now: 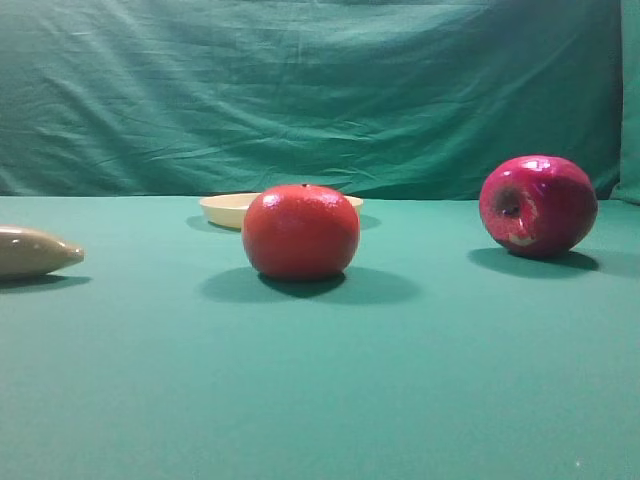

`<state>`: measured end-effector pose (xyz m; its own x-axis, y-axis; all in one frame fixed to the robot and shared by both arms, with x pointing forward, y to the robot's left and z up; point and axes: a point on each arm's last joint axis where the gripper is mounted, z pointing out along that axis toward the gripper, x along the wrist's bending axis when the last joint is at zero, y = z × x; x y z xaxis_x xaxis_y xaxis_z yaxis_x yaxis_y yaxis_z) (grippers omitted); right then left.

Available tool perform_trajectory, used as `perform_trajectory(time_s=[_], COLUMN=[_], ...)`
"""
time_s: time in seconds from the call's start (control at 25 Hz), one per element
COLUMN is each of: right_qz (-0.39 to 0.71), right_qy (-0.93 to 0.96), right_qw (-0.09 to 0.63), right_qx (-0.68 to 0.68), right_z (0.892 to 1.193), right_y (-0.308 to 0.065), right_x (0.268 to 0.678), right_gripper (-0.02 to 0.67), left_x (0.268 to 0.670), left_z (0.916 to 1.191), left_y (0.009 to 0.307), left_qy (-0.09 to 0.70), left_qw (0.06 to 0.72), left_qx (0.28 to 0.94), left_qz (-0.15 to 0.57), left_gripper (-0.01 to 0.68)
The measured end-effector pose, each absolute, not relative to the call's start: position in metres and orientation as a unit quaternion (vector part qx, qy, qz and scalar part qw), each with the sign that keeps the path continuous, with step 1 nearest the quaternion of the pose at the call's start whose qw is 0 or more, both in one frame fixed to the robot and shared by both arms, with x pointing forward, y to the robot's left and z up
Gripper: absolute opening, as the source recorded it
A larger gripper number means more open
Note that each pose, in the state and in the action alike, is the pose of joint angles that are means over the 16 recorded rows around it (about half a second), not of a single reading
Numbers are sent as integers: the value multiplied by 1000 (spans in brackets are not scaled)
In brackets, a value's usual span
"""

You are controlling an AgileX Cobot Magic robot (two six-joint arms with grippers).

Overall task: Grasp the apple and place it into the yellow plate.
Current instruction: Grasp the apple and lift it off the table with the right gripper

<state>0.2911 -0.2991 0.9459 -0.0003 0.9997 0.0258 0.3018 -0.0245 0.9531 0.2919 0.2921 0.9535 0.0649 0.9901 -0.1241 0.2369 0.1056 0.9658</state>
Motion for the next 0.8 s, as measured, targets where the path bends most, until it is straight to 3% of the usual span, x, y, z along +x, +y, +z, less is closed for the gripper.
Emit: perform_trajectory(time_s=[0.8], right_qz=[425], right_qy=[565], right_qw=[410], right_qx=[576], right_z=[946], right_y=[-299], right_x=[291], right_gripper=[0], left_x=[292], left_z=[953], left_y=[292], left_qy=[563], left_qw=[485], left_qx=[545], left_qz=[388], left_gripper=[157])
